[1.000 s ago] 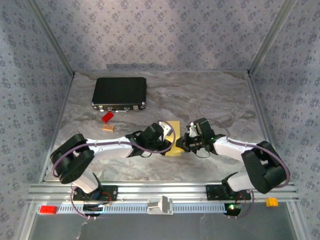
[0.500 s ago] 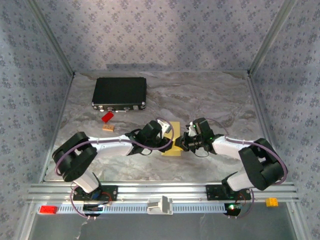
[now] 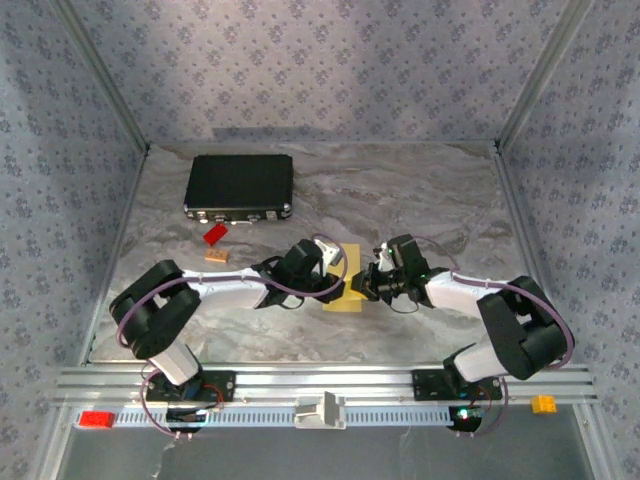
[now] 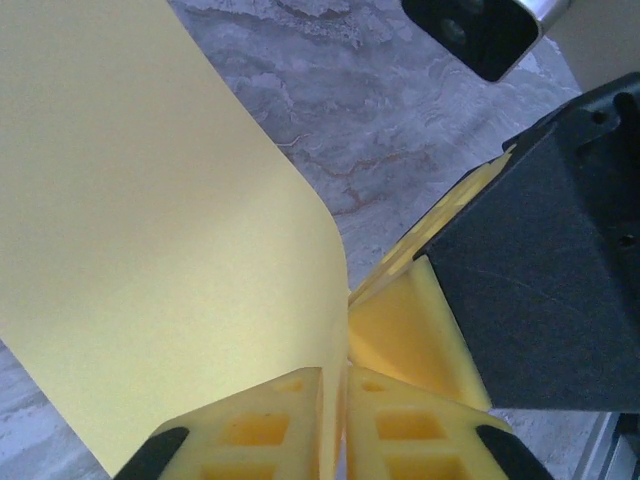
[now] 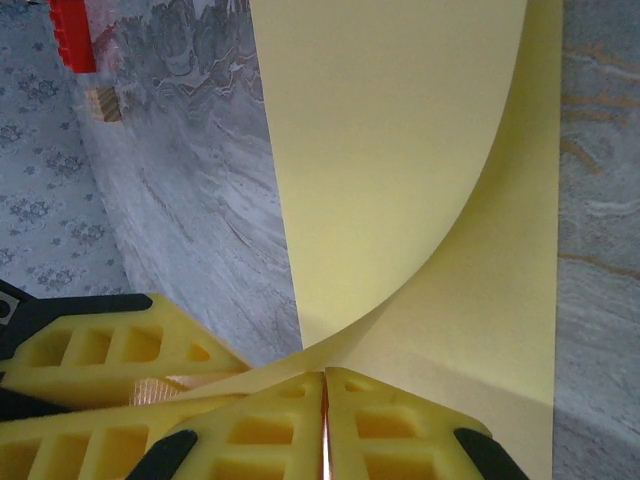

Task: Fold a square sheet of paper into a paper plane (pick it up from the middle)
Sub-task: Fold the triangle a second time at the center of the table.

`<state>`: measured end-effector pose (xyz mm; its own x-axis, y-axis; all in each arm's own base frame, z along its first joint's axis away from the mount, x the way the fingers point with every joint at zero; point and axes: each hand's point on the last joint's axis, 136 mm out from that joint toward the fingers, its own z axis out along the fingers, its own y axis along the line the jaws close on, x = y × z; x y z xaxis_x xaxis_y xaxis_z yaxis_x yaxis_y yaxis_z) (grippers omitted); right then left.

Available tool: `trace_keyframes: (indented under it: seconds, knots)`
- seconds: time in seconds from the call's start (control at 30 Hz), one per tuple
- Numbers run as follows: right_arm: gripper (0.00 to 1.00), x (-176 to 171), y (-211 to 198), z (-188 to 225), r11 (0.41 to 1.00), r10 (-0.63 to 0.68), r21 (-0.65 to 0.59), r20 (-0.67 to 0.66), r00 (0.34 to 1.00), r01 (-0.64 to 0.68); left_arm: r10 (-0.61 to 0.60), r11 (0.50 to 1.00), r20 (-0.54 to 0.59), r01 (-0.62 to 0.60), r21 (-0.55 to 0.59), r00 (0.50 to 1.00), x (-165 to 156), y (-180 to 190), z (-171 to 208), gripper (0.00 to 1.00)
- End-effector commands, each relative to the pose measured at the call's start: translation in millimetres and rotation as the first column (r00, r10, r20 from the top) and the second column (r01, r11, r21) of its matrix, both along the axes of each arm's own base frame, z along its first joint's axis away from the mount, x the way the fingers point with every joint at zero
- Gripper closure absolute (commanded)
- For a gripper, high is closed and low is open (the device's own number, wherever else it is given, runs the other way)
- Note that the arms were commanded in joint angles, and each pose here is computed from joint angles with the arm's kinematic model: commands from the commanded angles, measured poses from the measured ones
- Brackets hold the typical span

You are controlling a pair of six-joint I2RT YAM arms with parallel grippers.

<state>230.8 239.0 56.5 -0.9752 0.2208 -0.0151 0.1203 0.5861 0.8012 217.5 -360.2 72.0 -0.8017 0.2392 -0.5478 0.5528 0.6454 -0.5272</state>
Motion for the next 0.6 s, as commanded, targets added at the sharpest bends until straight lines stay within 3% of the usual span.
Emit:
trace_keyframes:
  seconds: [0.0, 0.27, 0.57]
  knots:
    - [0.9, 0, -1, -1, 1.0, -0.007, 0.004, -0.015, 1.0, 0.007, -0.01, 0.999, 0.006, 0.01, -0.03, 1.0, 2, -3, 5, 0.91]
    - [0.9, -14, -13, -22, 0.994, 0.0, -0.106, -0.04, 0.999, -0.004, 0.008, 0.999, 0.008, -0.007, -0.032, 1.0, 6, 0, 6, 0.98]
    - [0.92, -26, -24, -46, 0.975, 0.031, -0.217, -0.086, 0.996, -0.049, 0.023, 0.999, -0.016, -0.023, -0.035, 1.0, 5, 0, 4, 0.98]
